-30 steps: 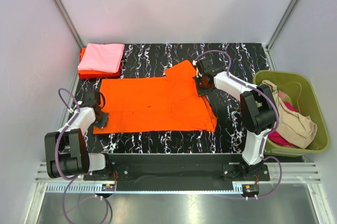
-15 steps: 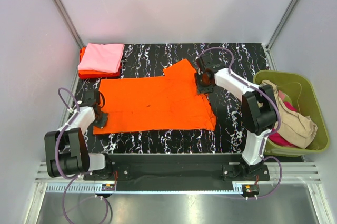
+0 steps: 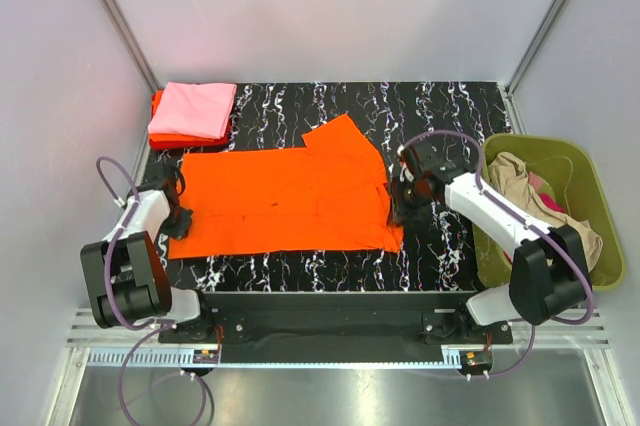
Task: Fold and stack the t-shirts
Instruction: Fold the tshirt
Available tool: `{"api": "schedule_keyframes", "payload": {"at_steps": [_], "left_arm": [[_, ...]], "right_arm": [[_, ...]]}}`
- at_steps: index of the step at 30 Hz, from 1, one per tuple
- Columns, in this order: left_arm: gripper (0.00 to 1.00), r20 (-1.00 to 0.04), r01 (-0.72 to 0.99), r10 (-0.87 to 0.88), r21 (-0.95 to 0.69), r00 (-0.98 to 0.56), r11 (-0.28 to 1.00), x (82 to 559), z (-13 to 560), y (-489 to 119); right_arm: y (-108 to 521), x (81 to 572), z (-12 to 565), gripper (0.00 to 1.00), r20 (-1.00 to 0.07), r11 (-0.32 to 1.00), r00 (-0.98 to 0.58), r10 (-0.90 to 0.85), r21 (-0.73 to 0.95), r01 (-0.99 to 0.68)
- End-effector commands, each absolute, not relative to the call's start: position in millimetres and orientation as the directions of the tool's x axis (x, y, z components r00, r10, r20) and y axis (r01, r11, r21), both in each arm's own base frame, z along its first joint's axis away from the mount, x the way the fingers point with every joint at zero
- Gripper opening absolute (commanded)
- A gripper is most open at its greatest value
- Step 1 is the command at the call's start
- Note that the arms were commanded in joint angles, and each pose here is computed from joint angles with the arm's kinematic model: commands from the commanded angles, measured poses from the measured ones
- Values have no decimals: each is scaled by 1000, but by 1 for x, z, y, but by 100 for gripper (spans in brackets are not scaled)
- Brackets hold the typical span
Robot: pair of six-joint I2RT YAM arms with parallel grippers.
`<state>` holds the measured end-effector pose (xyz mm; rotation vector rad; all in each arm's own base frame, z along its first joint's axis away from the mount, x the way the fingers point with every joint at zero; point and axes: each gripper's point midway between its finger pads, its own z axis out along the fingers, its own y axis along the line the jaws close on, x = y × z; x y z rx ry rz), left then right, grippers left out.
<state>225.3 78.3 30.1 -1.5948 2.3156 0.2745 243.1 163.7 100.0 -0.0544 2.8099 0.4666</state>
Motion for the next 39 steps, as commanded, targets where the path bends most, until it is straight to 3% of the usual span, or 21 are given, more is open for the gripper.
{"api": "schedule_keyframes", "payload": {"at_steps": [1, 3, 9, 31, 34, 38, 39], "left_arm": [[7, -339, -911, -872, -87, -353, 403, 240, 44, 70], [7, -313, -904, -876, -99, -367, 415, 238, 42, 63], [9, -310, -902, -871, -80, -382, 424, 228, 32, 62], [8, -296, -896, -847, 112, -443, 429, 226, 2, 83], [8, -288, -895, -847, 122, -446, 430, 225, 0, 83], [8, -302, -895, -843, 130, -445, 426, 224, 1, 85], [8, -305, -896, -842, 131, -445, 425, 224, 2, 86]], "right_arm": [[172, 215, 78, 36, -183, 923, -983, 29, 382, -44], [168, 214, 76, 38, -204, 925, -977, 57, 379, -25], [168, 207, 56, 41, -128, 932, -988, 86, 360, 34], [151, 215, 33, 34, -144, 964, -984, 101, 258, 61], [155, 217, 32, 27, -143, 960, -985, 93, 277, 50], [150, 216, 30, 0, -151, 966, -985, 85, 255, 44], [149, 216, 30, 0, -156, 967, -984, 83, 250, 42]]}}
